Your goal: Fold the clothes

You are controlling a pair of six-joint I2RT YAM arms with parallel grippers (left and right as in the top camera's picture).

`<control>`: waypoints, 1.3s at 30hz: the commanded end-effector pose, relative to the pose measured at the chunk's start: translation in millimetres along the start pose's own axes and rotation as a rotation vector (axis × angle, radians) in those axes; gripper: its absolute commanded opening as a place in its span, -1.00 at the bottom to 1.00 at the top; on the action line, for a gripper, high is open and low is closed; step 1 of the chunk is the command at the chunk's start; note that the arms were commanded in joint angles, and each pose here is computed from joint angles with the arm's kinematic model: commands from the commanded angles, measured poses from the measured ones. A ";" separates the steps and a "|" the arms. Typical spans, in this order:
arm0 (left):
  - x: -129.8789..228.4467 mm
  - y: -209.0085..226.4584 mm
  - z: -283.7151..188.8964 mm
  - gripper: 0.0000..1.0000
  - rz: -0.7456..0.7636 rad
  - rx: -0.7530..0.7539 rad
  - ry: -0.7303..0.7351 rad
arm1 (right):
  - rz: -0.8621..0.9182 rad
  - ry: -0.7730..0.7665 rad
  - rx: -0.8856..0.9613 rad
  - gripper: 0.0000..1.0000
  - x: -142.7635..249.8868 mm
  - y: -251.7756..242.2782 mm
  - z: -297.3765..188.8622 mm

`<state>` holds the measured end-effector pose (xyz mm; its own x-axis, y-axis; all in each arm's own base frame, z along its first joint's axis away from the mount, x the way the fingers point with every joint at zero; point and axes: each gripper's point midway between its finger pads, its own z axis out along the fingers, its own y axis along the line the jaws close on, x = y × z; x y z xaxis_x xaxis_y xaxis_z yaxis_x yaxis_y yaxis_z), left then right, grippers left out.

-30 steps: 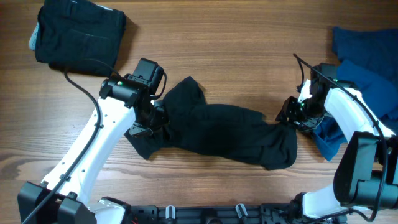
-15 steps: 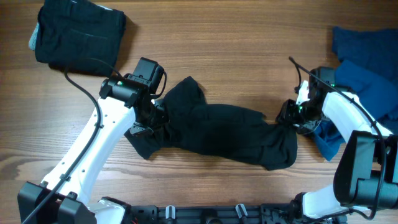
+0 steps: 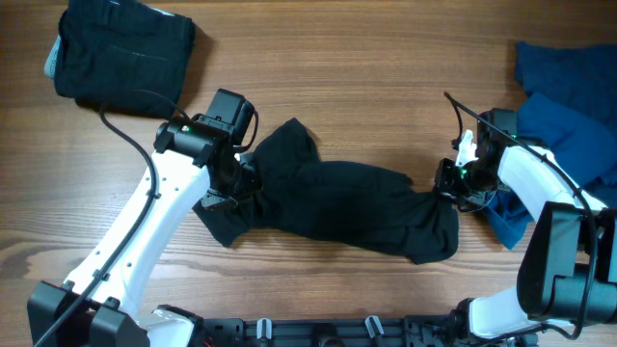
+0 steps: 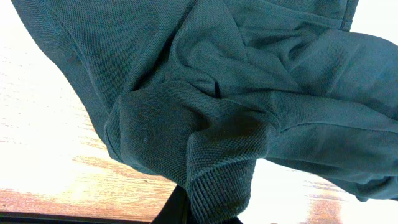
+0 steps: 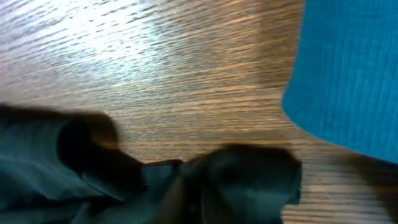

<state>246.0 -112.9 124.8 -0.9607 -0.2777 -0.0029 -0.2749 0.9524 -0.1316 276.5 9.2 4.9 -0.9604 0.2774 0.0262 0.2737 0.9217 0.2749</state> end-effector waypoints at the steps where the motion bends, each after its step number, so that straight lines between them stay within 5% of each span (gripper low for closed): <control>1: 2.2 -0.6 0.7 -0.85 -0.002 0.010 0.007 | -0.017 0.024 -0.038 -0.90 3.7 7.0 2.9; 16: 2.2 -0.6 0.7 -0.85 0.001 0.009 0.007 | -0.099 -0.210 -0.283 -0.91 -9.4 75.5 -108.5; 23: 2.1 -0.6 0.7 -0.85 0.001 0.010 0.006 | -0.067 -0.311 -0.137 -0.92 11.2 55.1 -142.3; 39: -2.7 -5.7 -14.5 -0.92 0.008 0.060 -0.059 | 0.312 -0.369 0.096 -0.92 44.1 4.1 -163.8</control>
<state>249.0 -114.0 127.0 -0.9604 -0.2778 -0.0200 -0.2721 0.9514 -0.1444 230.7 -5.2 150.9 -0.8187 0.5416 -0.1909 0.4913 0.8327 0.2554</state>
